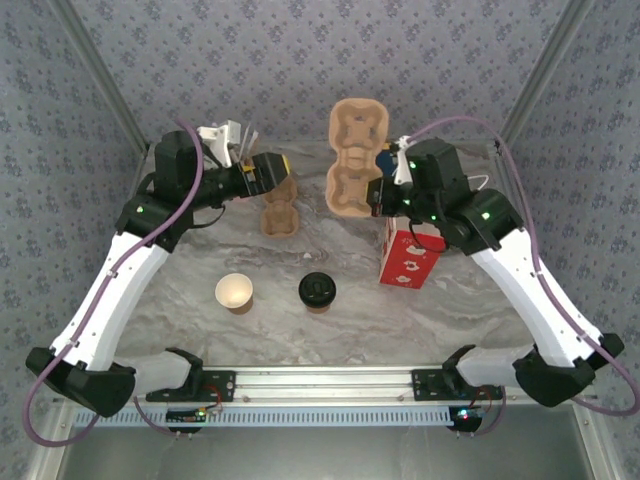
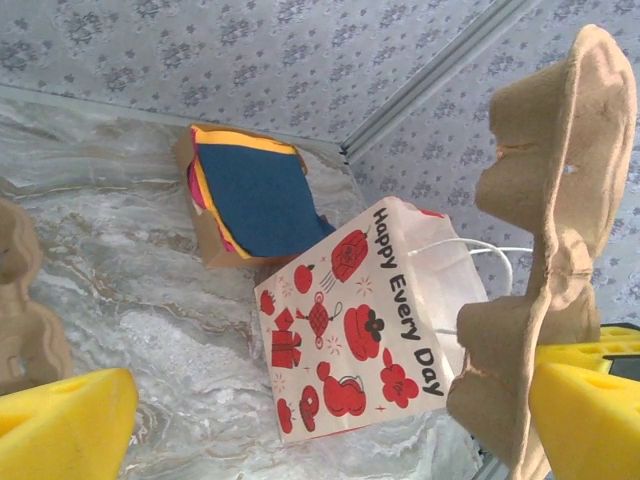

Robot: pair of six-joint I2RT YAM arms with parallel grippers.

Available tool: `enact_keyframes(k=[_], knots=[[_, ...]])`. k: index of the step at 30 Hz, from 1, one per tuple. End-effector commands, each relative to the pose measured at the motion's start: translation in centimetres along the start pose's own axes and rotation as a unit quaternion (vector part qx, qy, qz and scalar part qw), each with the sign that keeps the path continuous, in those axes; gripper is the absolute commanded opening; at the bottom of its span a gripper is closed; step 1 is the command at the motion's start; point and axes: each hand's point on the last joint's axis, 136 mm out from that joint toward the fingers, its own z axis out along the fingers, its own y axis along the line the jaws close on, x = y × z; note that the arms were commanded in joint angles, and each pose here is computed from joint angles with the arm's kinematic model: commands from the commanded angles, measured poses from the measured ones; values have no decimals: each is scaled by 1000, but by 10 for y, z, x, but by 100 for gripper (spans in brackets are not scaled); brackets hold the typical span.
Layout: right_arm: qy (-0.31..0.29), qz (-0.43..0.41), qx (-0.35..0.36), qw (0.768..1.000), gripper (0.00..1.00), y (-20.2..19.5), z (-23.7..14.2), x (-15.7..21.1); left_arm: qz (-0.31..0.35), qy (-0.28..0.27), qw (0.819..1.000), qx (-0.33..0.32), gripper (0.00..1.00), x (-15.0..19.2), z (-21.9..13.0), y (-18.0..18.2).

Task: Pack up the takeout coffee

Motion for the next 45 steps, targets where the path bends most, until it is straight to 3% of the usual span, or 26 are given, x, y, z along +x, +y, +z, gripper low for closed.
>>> enact_keyframes(k=[1, 15, 26, 36, 45], knots=[[-30, 11, 32, 999, 8, -19, -30, -5, 16, -8, 999, 30, 100, -8, -2, -20], [-53, 46, 150, 986, 7, -98, -89, 16, 39, 55, 996, 50, 100, 21, 49, -44], [25, 79, 254, 964, 7, -152, -82, 48, 62, 103, 992, 47, 100, 47, 73, -49], [51, 61, 300, 950, 8, -164, -56, 21, 75, 117, 990, 35, 100, 56, 75, -40], [104, 29, 344, 933, 9, -168, -33, 23, 85, 123, 989, 11, 100, 59, 76, -27]])
